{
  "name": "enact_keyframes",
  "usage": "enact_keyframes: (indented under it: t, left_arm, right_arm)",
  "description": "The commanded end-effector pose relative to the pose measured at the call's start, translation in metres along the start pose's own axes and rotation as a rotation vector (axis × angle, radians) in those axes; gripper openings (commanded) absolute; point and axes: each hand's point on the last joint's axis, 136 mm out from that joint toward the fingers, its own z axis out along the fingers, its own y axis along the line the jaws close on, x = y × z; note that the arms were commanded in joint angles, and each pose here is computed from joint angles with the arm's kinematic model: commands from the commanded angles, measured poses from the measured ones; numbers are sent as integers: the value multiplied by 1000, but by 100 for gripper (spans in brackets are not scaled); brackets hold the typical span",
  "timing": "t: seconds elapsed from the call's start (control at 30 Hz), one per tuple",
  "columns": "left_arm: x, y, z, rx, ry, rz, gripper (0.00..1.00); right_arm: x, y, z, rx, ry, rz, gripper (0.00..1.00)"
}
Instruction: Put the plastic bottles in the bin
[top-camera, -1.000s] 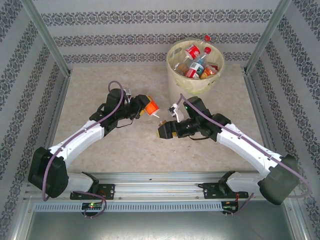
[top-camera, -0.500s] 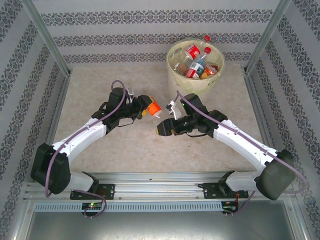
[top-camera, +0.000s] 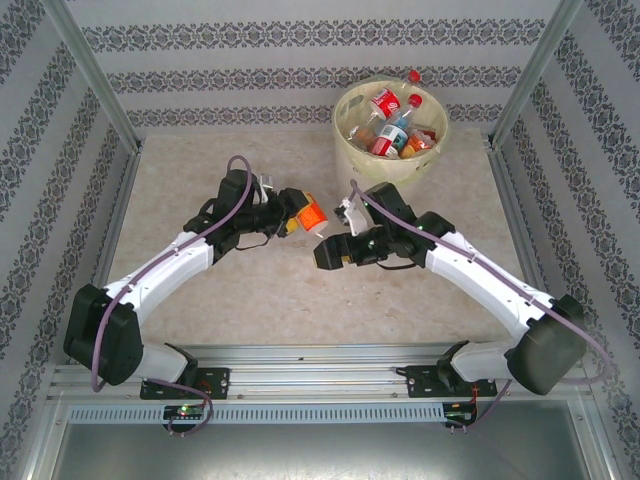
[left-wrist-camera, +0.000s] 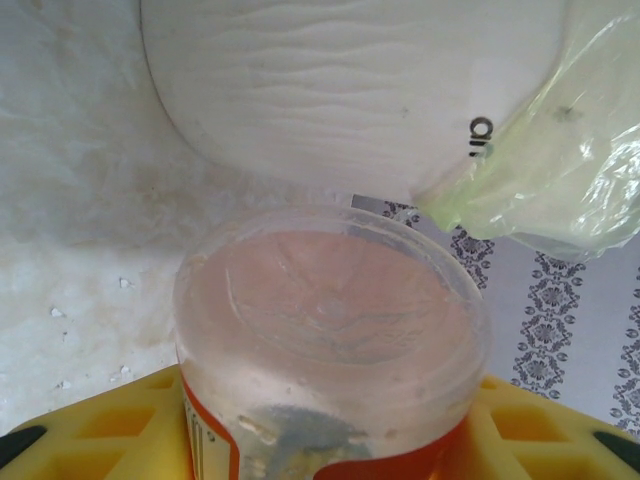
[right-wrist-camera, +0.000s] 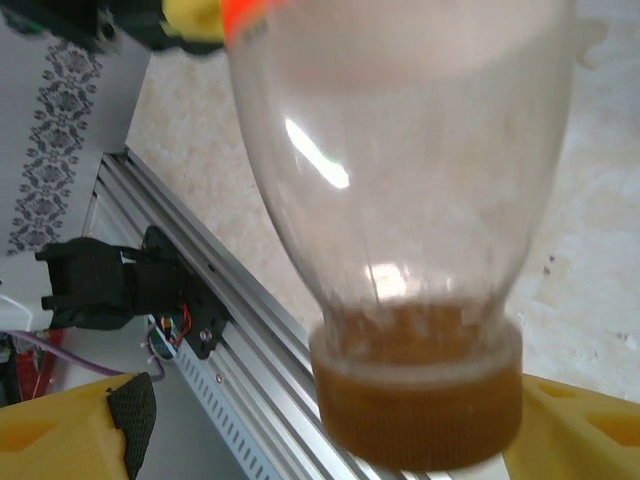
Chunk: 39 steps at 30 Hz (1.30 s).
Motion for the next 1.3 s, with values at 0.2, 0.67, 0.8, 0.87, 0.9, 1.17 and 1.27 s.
enact_keyframes:
  t: [0.2, 0.67, 0.8, 0.87, 0.9, 1.17, 1.27]
  left_arm:
    - [-2, -18, -9, 51, 26, 13, 39]
    - [-5, -23, -10, 62, 12, 30, 38]
    - [-6, -28, -13, 77, 4, 47, 40]
    - [-6, -34, -14, 101, 1, 68, 46]
    - [-6, -39, -15, 120, 1, 85, 51]
    - [-4, -99, -48, 294, -80, 373, 100]
    - [2, -131, -74, 410, -135, 499, 100]
  right_arm:
    - [-22, 15, 5, -78, -4, -61, 77]
    - [-13, 11, 1, -59, -2, -56, 42]
    - [-17, 11, -4, -47, -18, -58, 36]
    - [-20, 13, -8, -47, -32, -59, 35]
    - [-21, 14, -10, -45, -39, -59, 35]
    - [-32, 31, -41, -45, -130, -78, 33]
    - [-40, 36, -62, -23, -172, -80, 33]
